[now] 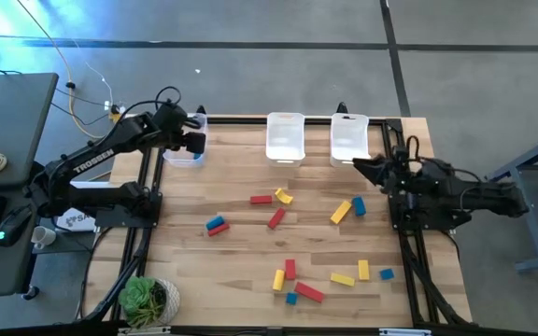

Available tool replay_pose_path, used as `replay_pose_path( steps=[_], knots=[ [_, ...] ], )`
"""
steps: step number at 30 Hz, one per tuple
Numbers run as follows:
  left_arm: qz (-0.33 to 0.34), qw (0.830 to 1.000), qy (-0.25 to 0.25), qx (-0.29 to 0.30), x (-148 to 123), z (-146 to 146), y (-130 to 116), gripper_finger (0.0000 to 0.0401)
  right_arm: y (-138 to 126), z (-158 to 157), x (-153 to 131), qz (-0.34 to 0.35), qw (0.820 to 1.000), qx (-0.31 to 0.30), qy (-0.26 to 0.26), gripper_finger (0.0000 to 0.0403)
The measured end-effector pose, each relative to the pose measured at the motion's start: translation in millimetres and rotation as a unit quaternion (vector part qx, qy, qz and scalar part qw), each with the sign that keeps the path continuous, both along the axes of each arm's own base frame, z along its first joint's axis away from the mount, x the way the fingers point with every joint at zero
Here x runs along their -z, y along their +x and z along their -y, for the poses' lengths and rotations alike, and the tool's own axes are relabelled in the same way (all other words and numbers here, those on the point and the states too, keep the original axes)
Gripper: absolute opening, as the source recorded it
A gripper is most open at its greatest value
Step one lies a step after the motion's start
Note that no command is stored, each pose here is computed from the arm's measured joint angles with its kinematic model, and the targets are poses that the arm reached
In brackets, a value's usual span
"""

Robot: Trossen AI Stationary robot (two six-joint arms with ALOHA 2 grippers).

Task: Sort & place blocks by color
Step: Put the yellow block into the right white bin

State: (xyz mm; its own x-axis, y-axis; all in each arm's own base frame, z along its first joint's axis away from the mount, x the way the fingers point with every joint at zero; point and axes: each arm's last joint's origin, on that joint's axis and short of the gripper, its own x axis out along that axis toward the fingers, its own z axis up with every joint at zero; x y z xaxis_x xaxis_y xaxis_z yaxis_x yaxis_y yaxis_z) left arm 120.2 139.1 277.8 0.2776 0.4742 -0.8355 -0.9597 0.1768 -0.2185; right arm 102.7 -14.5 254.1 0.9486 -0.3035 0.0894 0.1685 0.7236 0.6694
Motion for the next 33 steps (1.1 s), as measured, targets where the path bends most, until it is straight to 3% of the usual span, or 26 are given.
replay_pose_path(
  steps=[6, 13, 26, 33],
  knots=[
    [0.014, 1.0, 0.017, 0.008, -2, -1, 4, 0.0192, 28, 2, -22, -0.149, 0.989, 0.0, -0.001, 0.0167],
    [0.016, 1.0, 0.02, 0.008, -3, -2, 4, 0.0192, 77, 3, -26, -0.26, 0.965, -0.044, 0.013, 0.0167],
    [0.007, 0.999, 0.028, 0.02, -3, -2, 5, 0.0192, 158, -11, 14, -0.401, 0.91, -0.104, 0.015, 0.0167],
    [0.002, 0.999, 0.031, 0.029, -3, -2, 5, 0.0192, 192, -22, 35, -0.453, 0.885, -0.099, -0.033, 0.0167]
  ],
)
